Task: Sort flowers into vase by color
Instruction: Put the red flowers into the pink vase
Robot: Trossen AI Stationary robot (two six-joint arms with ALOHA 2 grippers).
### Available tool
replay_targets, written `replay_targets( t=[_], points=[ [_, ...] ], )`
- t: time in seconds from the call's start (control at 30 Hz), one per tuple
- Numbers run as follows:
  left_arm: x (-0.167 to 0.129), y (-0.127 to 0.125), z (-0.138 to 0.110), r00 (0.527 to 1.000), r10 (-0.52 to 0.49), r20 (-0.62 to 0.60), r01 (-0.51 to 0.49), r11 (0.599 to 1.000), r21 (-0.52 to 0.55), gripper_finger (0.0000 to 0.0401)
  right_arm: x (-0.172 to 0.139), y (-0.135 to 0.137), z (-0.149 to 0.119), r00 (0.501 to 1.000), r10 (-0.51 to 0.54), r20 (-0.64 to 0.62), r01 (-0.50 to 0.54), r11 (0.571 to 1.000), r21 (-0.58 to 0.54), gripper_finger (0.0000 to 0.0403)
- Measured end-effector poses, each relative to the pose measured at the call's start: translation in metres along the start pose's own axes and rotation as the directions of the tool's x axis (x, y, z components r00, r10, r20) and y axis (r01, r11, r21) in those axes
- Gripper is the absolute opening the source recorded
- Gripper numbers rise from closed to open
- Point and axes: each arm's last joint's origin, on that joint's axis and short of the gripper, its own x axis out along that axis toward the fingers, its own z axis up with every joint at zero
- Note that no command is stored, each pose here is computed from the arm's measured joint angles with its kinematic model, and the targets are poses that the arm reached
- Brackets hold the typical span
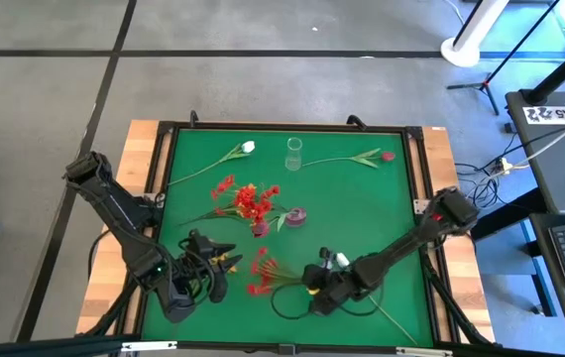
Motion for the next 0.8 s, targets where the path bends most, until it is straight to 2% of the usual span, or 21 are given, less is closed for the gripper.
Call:
replay_targets(
  t=[0.2,0.4,0.67,0.8],
  points=[
    [-0.004,0.0,-0.001,0.999,-0.003,0.04,0.003,1.0,0.008,0.0156,-0.054,0.01,0.003,0.994,0.02,0.109,-0.018,1.0,-0.025,0.0008],
    [-0.005,-0.001,-0.001,0.998,-0.004,0.056,0.003,1.0,0.01,0.0156,-0.105,0.014,0.0,0.967,0.023,0.254,-0.013,0.999,-0.041,0.0008],
    [-0.011,-0.006,-0.002,0.995,-0.035,0.096,0.032,0.999,0.037,0.0156,-0.158,0.012,-0.005,0.864,-0.087,0.496,0.096,0.995,0.008,0.0008],
    [-0.014,-0.016,0.001,0.991,-0.081,0.11,0.072,0.994,0.086,0.0156,-0.168,0.01,-0.002,0.833,-0.11,0.542,0.116,0.993,0.023,0.0008]
  ],
)
